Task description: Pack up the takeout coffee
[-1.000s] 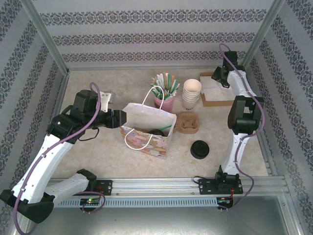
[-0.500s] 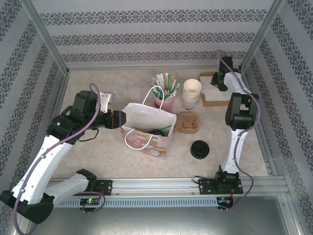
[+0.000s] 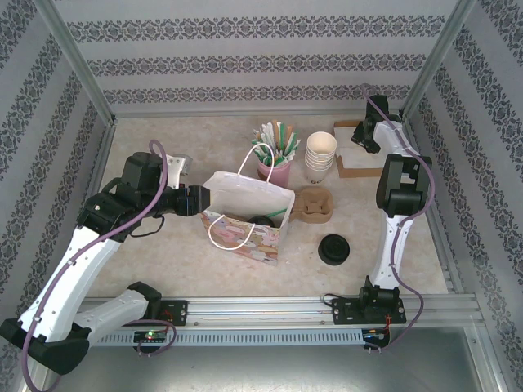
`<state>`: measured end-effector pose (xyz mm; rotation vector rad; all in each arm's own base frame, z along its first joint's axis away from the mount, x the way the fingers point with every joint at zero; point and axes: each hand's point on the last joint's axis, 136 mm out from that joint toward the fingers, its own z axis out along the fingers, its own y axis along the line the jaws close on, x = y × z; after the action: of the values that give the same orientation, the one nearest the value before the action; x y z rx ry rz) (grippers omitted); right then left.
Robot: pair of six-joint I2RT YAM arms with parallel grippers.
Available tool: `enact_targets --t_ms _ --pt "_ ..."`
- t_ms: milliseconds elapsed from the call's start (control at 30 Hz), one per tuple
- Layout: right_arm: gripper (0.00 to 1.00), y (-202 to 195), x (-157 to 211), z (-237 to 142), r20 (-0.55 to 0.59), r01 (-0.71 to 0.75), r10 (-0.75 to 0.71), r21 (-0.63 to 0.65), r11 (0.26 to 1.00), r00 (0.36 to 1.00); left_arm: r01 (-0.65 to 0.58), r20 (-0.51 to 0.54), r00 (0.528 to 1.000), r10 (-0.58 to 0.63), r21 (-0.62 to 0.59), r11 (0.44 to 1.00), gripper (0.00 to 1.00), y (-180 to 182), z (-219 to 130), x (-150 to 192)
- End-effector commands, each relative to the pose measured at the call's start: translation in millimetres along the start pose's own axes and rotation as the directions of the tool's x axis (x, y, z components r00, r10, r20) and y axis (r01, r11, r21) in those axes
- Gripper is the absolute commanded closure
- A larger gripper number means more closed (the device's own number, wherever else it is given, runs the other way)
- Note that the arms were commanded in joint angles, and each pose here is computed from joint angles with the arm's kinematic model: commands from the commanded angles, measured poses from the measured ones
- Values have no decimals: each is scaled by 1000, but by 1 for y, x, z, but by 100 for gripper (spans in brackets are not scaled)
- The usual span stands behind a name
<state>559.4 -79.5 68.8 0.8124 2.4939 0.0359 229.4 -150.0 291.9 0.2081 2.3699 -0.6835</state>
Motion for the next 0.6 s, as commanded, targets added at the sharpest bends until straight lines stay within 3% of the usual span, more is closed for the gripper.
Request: enact_targets --t_ms 0,300,500,567 --pt "55 -2 14 6 -33 25 -24 33 999 999 -15 -14 1000 15 -11 1000 43 2 -2 9" --pt "60 -4 25 10 -87 59 -57 25 998 995 -14 -7 1000 14 -15 1000 43 2 -2 7" --pt "70 0 25 9 -82 56 -56 4 998 995 -11 -3 1000 11 -16 1000 43 2 -2 7" --pt "79 2 24 8 -85 47 -48 -13 999 995 -11 -5 1000 11 -17 1000 43 3 -1 7"
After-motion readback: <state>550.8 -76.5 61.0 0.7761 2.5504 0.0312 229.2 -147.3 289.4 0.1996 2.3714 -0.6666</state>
